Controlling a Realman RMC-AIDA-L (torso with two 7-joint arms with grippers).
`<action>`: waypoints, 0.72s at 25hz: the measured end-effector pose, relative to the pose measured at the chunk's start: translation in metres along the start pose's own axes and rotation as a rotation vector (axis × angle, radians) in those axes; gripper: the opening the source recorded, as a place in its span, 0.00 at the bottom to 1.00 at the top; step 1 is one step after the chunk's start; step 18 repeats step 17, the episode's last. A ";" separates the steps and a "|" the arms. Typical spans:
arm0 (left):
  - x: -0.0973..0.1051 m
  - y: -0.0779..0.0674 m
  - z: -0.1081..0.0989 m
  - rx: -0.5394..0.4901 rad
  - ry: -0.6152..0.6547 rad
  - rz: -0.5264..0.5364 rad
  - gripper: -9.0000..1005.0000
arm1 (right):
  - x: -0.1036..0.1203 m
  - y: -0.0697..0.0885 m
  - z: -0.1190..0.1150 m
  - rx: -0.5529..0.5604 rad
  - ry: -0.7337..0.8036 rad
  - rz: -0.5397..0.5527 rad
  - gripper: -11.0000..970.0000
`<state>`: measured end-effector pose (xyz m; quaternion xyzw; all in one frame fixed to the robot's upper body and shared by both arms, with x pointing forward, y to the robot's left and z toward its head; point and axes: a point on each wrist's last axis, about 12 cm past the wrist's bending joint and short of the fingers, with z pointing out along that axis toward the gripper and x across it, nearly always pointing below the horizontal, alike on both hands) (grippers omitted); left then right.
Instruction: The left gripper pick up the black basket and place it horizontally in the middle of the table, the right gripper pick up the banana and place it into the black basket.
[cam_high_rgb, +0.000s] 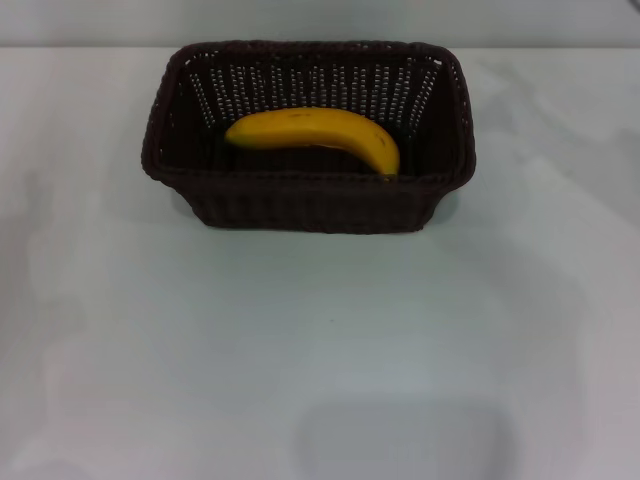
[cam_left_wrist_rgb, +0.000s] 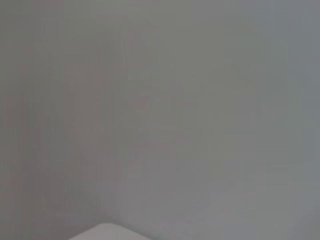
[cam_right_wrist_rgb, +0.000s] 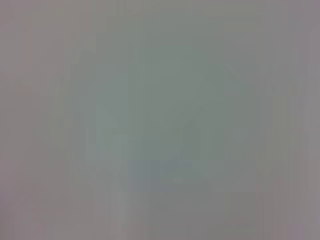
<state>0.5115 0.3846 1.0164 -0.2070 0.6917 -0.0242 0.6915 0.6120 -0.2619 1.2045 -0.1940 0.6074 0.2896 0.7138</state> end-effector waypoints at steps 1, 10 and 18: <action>0.000 0.001 -0.002 0.001 -0.004 -0.001 0.81 | 0.000 0.000 0.000 0.000 0.000 0.000 0.90; 0.008 -0.015 -0.003 0.043 -0.003 0.033 0.81 | 0.100 -0.033 -0.114 0.435 -0.091 -0.174 0.90; 0.008 -0.023 0.003 0.070 0.007 0.076 0.81 | 0.126 -0.029 -0.129 0.511 0.047 -0.217 0.90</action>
